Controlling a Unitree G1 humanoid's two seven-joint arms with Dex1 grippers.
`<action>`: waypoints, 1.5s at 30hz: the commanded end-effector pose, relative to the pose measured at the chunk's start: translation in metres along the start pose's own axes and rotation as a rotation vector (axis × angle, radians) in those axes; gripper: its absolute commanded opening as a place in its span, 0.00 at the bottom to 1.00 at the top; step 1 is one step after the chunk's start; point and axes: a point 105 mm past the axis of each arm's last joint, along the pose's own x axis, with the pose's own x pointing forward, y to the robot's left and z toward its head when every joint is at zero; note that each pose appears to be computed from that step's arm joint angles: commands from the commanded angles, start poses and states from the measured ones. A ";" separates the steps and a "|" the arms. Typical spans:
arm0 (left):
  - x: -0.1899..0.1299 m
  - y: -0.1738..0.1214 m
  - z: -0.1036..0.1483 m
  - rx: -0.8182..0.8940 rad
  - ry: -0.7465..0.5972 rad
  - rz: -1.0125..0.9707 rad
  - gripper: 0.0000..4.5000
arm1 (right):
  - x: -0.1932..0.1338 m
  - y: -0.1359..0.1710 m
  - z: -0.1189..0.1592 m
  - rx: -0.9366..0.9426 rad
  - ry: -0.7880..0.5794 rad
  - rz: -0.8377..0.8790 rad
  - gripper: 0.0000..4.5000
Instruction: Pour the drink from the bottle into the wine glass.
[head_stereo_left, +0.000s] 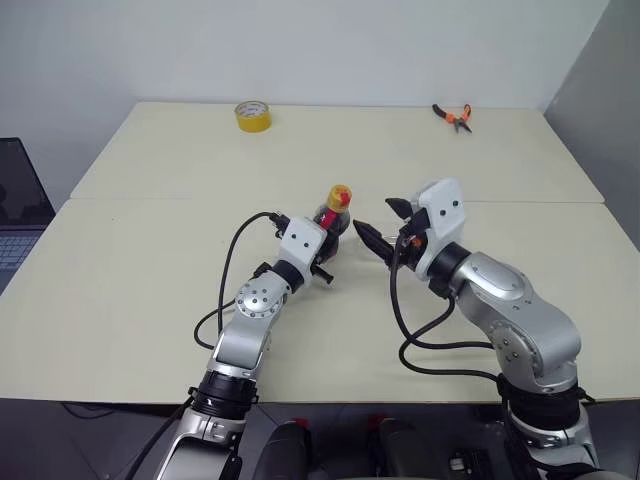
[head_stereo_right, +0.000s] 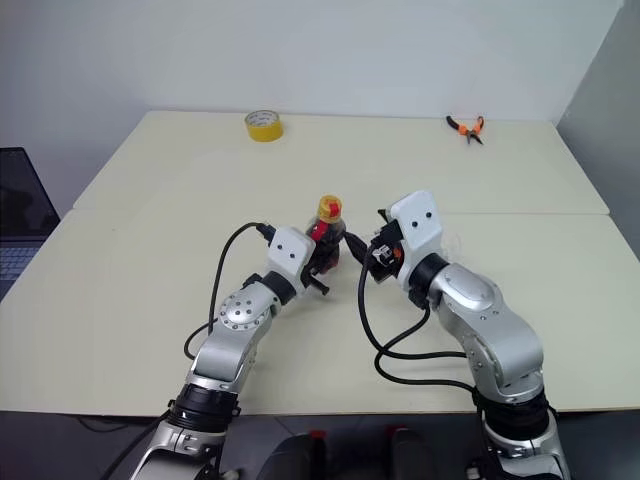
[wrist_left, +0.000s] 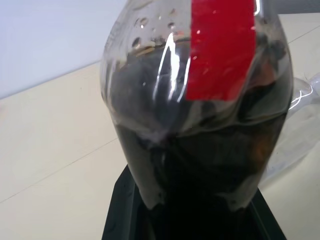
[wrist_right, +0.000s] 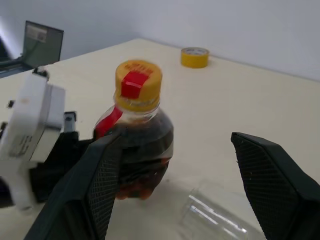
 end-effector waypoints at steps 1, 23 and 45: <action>0.002 0.004 0.022 0.017 -0.085 0.006 0.14 | 0.002 0.014 0.025 0.025 -0.099 0.058 0.82; 0.001 0.004 0.021 0.022 -0.084 0.011 0.14 | 0.041 0.009 0.027 0.102 -0.150 -0.027 0.61; 0.001 0.003 0.021 0.014 -0.087 0.012 0.14 | 0.030 0.010 0.032 0.156 -0.221 -0.029 0.27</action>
